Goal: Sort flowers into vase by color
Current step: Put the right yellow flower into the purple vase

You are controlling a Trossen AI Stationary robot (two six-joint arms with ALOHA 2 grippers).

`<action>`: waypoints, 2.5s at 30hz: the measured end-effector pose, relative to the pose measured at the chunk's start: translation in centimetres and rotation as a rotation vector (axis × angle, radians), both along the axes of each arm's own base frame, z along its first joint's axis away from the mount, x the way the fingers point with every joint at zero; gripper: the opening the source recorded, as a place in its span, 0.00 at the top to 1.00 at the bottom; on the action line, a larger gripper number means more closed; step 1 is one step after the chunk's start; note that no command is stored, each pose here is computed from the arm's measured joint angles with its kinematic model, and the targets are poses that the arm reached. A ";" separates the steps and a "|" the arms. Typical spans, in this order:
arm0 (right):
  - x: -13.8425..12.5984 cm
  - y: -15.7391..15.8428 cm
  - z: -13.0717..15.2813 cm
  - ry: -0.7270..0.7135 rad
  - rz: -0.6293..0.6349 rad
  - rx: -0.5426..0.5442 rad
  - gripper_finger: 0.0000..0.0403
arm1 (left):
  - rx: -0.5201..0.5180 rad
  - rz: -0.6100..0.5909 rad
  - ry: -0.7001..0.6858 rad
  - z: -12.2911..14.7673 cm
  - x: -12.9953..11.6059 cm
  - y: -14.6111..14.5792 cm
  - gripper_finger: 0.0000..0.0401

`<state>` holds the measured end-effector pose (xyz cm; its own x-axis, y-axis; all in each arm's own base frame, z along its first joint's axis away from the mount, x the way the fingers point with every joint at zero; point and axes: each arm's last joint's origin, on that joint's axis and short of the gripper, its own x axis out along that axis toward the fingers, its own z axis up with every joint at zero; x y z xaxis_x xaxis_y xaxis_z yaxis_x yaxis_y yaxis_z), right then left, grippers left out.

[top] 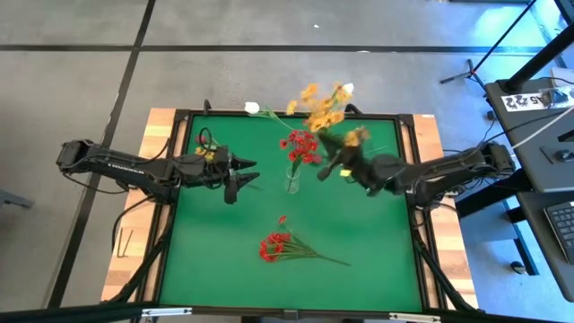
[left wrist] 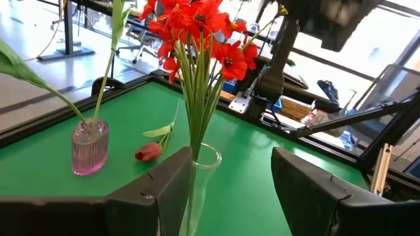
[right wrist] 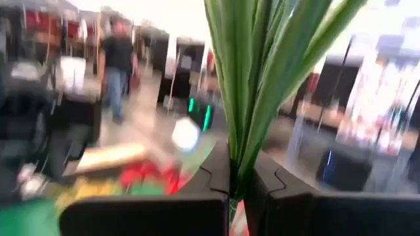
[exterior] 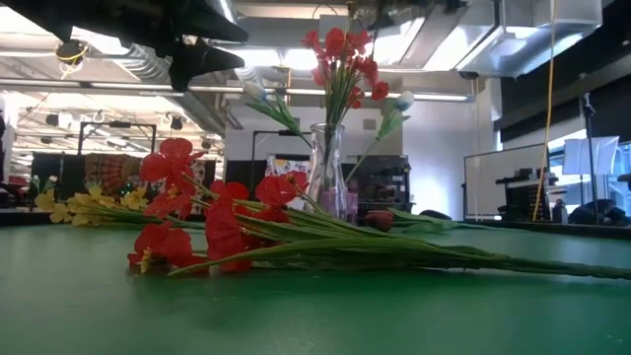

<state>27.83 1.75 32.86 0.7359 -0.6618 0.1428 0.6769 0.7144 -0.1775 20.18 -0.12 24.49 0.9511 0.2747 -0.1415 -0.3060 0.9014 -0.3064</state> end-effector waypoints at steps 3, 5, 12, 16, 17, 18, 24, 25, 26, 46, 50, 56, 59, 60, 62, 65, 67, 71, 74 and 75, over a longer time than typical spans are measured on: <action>-1.6 -1.9 2.5 -0.041 -0.012 -0.133 0.97 | 0.000 0.000 0.001 0.0 0.0 0.0 0.49; -2.6 -3.5 3.6 -0.079 -0.006 -0.175 0.97 | 0.000 0.000 0.002 0.0 0.0 0.0 0.49; -4.4 -13.1 2.3 -0.070 0.226 -0.056 0.97 | 0.040 0.104 0.012 0.0 -0.1 0.8 0.49; -4.7 -17.3 0.5 -0.058 0.246 0.024 0.97 | 0.038 0.135 0.012 0.0 -0.1 1.3 0.49; -4.7 -18.1 0.2 -0.050 0.256 0.026 0.97 | 0.037 0.140 0.013 0.0 -0.1 1.4 0.49; -4.6 -18.7 -0.2 -0.043 0.276 0.026 0.97 | 0.037 0.144 0.012 0.0 -0.1 1.4 0.49; -2.2 -20.3 -4.0 0.046 0.393 0.086 0.97 | 0.037 0.172 0.005 0.0 -0.2 2.0 0.49; -1.8 -20.5 -4.5 0.049 0.393 0.081 0.97 | 0.037 0.175 0.005 0.1 -0.2 2.1 0.49; -1.4 -20.6 -5.1 0.057 0.389 0.080 0.97 | 0.037 0.178 0.005 0.0 -0.2 2.1 0.49; 1.9 -21.2 -11.0 0.161 0.424 0.156 0.97 | 0.036 0.178 0.004 0.1 -0.2 2.1 0.49; 2.3 -20.7 -11.2 0.172 0.412 0.147 0.97 | 0.036 0.178 0.005 0.1 -0.2 2.1 0.49; 2.3 -20.6 -10.3 0.140 0.372 0.143 0.97 | 0.036 0.178 0.005 0.0 -0.2 2.1 0.49; 2.2 -20.5 -9.2 0.100 0.377 0.143 0.97 | 0.036 0.178 0.006 0.0 -0.2 2.1 0.49; 2.1 -20.5 -8.7 0.089 0.380 0.136 0.97 | 0.036 0.177 0.006 0.0 -0.2 2.1 0.49; 2.0 -20.3 -7.8 0.085 0.389 0.133 0.97 | 0.037 0.177 0.007 0.0 -0.2 2.1 0.49; 1.8 -19.9 -7.0 0.105 0.395 0.153 0.97 | 0.037 0.178 0.010 0.0 -0.2 2.1 0.49; 1.5 -19.7 -7.0 0.130 0.393 0.177 0.97 | 0.037 0.177 0.015 0.0 -0.2 2.1 0.49; 1.6 -19.1 -7.3 0.178 0.381 0.224 0.97 | 0.037 0.177 0.018 -0.1 -0.2 2.1 0.49; 2.1 -18.3 -7.6 0.195 0.357 0.237 0.97 | 0.038 0.177 0.018 -0.1 -0.2 2.1 0.49; 2.2 -18.1 -7.6 0.195 0.357 0.234 0.97 | 0.038 0.177 0.018 -0.1 -0.2 2.1 0.49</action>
